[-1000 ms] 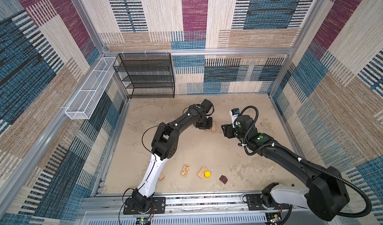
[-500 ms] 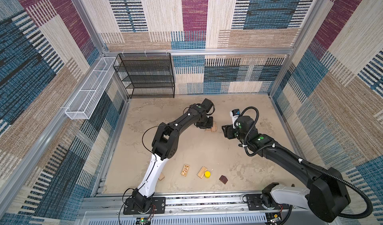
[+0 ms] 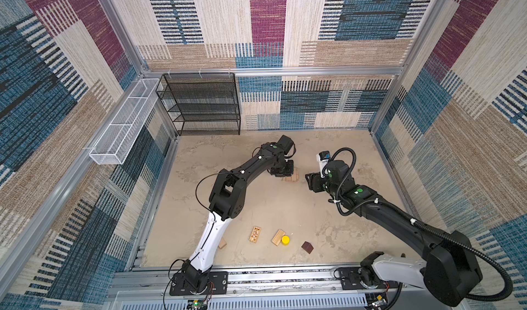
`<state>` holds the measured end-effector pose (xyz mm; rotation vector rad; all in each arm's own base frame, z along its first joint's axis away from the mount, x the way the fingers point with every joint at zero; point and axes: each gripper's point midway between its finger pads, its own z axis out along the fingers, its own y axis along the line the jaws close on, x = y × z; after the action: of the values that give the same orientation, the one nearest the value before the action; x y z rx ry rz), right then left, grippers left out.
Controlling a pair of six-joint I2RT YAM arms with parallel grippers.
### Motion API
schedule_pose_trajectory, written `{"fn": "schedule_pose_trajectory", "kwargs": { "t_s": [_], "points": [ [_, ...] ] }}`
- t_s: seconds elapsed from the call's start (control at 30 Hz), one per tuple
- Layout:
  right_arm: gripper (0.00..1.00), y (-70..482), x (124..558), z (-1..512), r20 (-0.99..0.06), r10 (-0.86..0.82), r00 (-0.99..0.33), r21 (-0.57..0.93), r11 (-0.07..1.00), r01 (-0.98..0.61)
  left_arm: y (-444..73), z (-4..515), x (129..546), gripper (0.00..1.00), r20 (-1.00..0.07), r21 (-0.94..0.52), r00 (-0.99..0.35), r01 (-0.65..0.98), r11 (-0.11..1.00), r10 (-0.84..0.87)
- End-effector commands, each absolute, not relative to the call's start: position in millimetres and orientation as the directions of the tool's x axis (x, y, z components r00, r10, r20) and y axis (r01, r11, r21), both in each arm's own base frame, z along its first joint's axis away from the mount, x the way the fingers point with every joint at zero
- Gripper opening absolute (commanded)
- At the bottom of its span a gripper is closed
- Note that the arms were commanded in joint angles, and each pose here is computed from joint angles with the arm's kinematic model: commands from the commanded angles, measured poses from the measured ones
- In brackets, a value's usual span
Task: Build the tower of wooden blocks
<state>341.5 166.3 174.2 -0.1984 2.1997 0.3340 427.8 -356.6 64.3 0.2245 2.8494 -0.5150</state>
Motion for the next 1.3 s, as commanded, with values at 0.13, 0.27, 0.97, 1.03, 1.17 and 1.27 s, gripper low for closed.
{"fn": "schedule_pose_trajectory", "kwargs": {
  "t_s": [0.13,0.27,0.97,1.03,1.17,1.27],
  "points": [
    [0.64,174.5,346.8,171.1,-0.790,-0.001,-0.613,0.206,0.941,-0.267,-353.8,87.1,432.6,0.31,-0.307,-0.312,-0.944,0.221,0.924,0.122],
    [0.50,185.0,359.8,161.7,-0.763,0.000,-0.647,0.241,0.928,-0.284,-349.8,108.3,440.6,0.25,-0.364,-0.301,-0.923,0.247,0.921,0.128],
    [0.04,200.3,430.6,80.0,-0.597,0.078,-0.798,0.379,0.904,-0.195,-309.4,142.4,426.6,0.00,-0.441,-0.235,-0.826,0.483,0.844,0.351],
    [0.04,199.3,429.8,71.7,-0.581,0.078,-0.810,0.379,0.907,-0.184,-309.5,141.5,427.1,0.00,-0.447,-0.242,-0.825,0.484,0.841,0.346],
    [0.05,198.1,430.0,66.7,-0.569,0.084,-0.818,0.381,0.909,-0.171,-309.6,140.9,427.3,0.00,-0.454,-0.244,-0.817,0.498,0.832,0.356],
    [0.05,198.5,431.4,64.6,-0.562,0.083,-0.823,0.380,0.910,-0.167,-309.6,141.0,426.4,0.00,-0.456,-0.254,-0.817,0.500,0.828,0.354]
  ]
}}
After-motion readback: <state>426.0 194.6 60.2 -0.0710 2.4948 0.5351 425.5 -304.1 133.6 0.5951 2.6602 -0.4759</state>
